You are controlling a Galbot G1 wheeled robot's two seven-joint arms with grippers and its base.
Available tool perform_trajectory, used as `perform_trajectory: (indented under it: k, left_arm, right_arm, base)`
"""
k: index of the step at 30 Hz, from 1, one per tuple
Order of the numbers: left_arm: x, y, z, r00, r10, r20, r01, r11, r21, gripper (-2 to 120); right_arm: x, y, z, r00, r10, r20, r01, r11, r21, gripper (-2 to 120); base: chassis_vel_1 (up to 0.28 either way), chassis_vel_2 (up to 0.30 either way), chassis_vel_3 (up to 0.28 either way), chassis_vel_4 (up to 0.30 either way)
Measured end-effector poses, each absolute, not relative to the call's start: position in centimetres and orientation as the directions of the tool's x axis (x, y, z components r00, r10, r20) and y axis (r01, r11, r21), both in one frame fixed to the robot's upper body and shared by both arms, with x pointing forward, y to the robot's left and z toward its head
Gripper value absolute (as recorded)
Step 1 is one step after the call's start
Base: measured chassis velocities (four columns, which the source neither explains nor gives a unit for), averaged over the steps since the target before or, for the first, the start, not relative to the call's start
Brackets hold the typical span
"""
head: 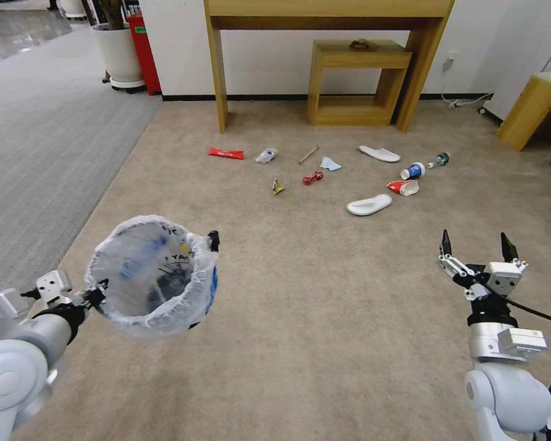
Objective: Pick up the trash bin and place the garbage on the floor into it.
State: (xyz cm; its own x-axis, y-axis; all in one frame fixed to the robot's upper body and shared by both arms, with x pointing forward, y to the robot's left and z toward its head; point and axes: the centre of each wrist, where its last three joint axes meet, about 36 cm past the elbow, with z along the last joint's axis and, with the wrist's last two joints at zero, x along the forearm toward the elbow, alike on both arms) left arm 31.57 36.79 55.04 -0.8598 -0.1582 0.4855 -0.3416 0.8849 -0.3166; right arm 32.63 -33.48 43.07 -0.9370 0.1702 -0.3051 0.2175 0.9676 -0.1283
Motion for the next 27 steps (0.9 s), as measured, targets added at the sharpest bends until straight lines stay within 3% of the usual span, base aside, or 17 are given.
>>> perform_trajectory:
  k: [27]
  left_arm:
    - [32.5, 38.8, 54.9, -0.849, -0.183, 0.496, -0.373, 0.873, -0.316, 0]
  right_arm:
    - [32.5, -33.5, 43.1, -0.937, 0.160, -0.311, 0.217, 0.964, -0.157, 100]
  base:
    - [0.000, 0.000, 0.000, 0.000]
